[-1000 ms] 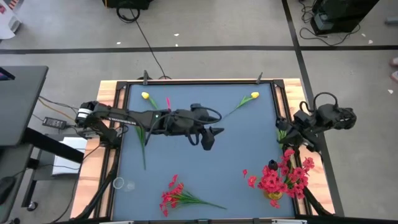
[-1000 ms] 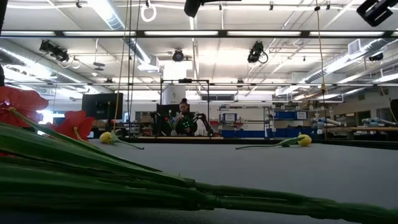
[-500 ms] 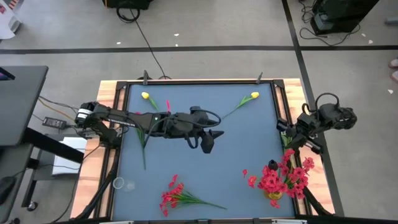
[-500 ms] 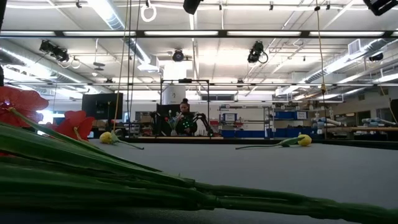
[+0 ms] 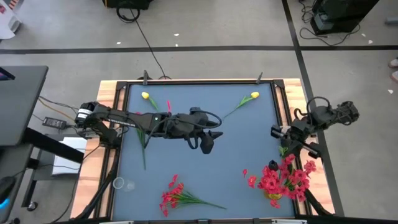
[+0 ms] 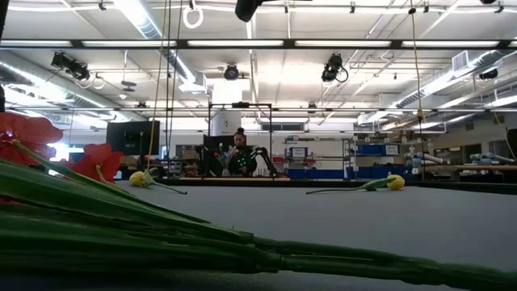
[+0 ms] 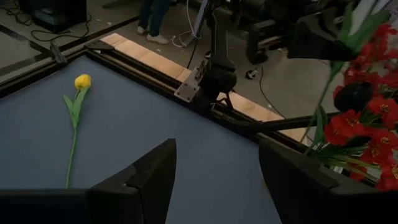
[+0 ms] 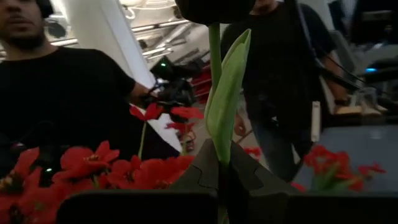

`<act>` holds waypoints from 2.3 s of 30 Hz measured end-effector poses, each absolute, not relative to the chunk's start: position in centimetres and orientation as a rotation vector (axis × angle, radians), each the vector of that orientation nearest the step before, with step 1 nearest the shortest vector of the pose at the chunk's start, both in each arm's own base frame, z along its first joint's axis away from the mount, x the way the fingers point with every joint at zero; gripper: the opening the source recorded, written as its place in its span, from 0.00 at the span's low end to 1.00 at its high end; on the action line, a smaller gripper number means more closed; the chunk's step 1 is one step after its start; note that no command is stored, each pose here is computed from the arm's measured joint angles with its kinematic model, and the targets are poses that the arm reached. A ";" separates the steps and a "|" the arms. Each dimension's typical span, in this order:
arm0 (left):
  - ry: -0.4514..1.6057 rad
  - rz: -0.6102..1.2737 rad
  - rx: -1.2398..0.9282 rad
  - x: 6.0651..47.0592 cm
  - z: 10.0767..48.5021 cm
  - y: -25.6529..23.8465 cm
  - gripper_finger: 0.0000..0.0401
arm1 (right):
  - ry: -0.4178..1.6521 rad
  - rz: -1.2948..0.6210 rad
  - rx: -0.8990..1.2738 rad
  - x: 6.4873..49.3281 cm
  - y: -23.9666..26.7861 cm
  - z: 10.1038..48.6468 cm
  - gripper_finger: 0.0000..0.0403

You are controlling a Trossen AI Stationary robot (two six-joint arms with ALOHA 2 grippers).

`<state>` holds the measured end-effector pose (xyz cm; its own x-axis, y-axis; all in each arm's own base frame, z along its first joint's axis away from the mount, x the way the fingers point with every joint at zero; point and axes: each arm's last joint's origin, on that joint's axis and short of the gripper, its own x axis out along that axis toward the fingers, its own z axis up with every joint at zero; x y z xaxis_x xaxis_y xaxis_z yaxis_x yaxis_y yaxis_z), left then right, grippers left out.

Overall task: Sort flowers into vase by color
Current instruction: Put the black flower into the yellow vase

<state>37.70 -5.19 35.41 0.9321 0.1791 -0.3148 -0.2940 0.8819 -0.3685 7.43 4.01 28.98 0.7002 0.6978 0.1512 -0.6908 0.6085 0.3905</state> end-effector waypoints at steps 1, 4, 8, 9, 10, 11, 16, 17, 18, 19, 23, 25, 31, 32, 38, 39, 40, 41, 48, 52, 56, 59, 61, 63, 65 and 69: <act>0.277 0.249 -0.425 37.7 35.4 -5.2 0.58 | 0.008 0.810 0.446 7.6 4.2 29.1 0.02; 0.274 0.249 -0.425 37.7 35.4 -5.2 0.58 | -0.032 0.836 0.431 8.1 4.9 29.5 0.02; 0.274 0.252 -0.425 37.7 35.4 -5.1 0.58 | 0.017 0.859 0.403 8.7 5.9 29.1 0.02; 0.273 0.252 -0.425 37.7 35.4 -5.1 0.58 | 0.033 0.863 0.396 8.8 6.1 28.9 0.02; 0.273 0.253 -0.425 37.7 35.4 -5.0 0.58 | 0.045 0.865 0.387 8.9 6.4 28.8 0.02; 0.273 0.256 -0.425 37.7 35.4 -4.9 0.58 | 0.052 0.866 0.377 9.1 6.6 28.7 0.02; 0.273 0.257 -0.425 37.7 35.4 -4.9 0.58 | 0.054 0.868 0.328 9.2 7.6 28.5 0.02; 0.273 0.257 -0.424 37.7 35.4 -4.9 0.58 | 0.046 0.870 0.319 9.2 7.7 28.5 0.02; 0.273 0.257 -0.423 37.8 35.4 -4.9 0.58 | 0.042 0.870 0.312 9.2 7.8 28.5 0.02; 0.273 0.257 -0.422 37.8 35.4 -4.9 0.58 | 0.040 0.871 0.305 9.1 7.9 28.5 0.02; 0.272 0.262 -0.423 37.8 35.4 -4.6 0.58 | 0.050 0.895 0.289 8.9 8.1 28.4 0.05; 0.271 0.264 -0.419 37.8 35.4 -4.5 0.58 | 0.077 0.901 0.311 8.9 8.2 28.3 0.09; 0.274 0.262 -0.391 37.8 35.5 -4.4 0.58 | 0.168 0.894 0.374 8.9 8.2 27.8 0.22; 0.274 0.263 -0.387 37.8 35.5 -4.4 0.58 | 0.174 0.893 0.372 8.8 8.2 27.7 0.24; 0.277 0.258 -0.376 37.8 35.5 -4.4 0.58 | 0.238 0.922 0.379 8.6 8.2 27.3 0.29; 0.278 0.252 -0.377 37.8 35.4 -4.4 0.58 | 0.264 0.931 0.382 8.6 8.2 27.1 0.29; 0.279 0.249 -0.378 37.8 35.4 -4.4 0.58 | 0.289 0.936 0.391 8.5 8.2 26.9 0.29; 0.280 0.248 -0.378 37.8 35.4 -4.4 0.58 | 0.304 0.942 0.400 8.5 8.2 26.9 0.29; 0.294 0.248 -0.362 37.8 35.3 -4.3 0.58 | 0.338 0.974 0.519 8.1 8.0 28.8 0.30; 0.304 0.247 -0.344 37.8 35.3 -4.1 0.58 | 0.476 0.924 0.553 7.6 7.6 29.0 0.32; 0.314 0.254 -0.333 37.8 35.2 -3.9 0.58 | 0.517 0.895 0.605 7.5 7.4 29.5 0.40; 0.328 0.263 -0.330 37.8 35.0 -3.6 0.58 | 0.517 0.891 0.647 7.4 7.4 29.8 0.49; 0.345 0.266 -0.326 37.7 34.9 -3.6 0.58 | 0.513 0.876 0.663 7.4 7.2 29.9 0.56; 0.366 0.274 -0.321 37.6 34.7 -3.5 0.58 | 0.483 0.871 0.672 7.2 7.0 30.3 0.62; 0.384 0.281 -0.322 37.6 34.5 -3.4 0.58 | 0.465 0.862 0.678 7.0 6.8 30.4 0.68; 0.399 0.298 -0.328 37.5 34.3 -2.9 0.58 | 0.413 0.855 0.698 6.7 6.3 30.8 0.73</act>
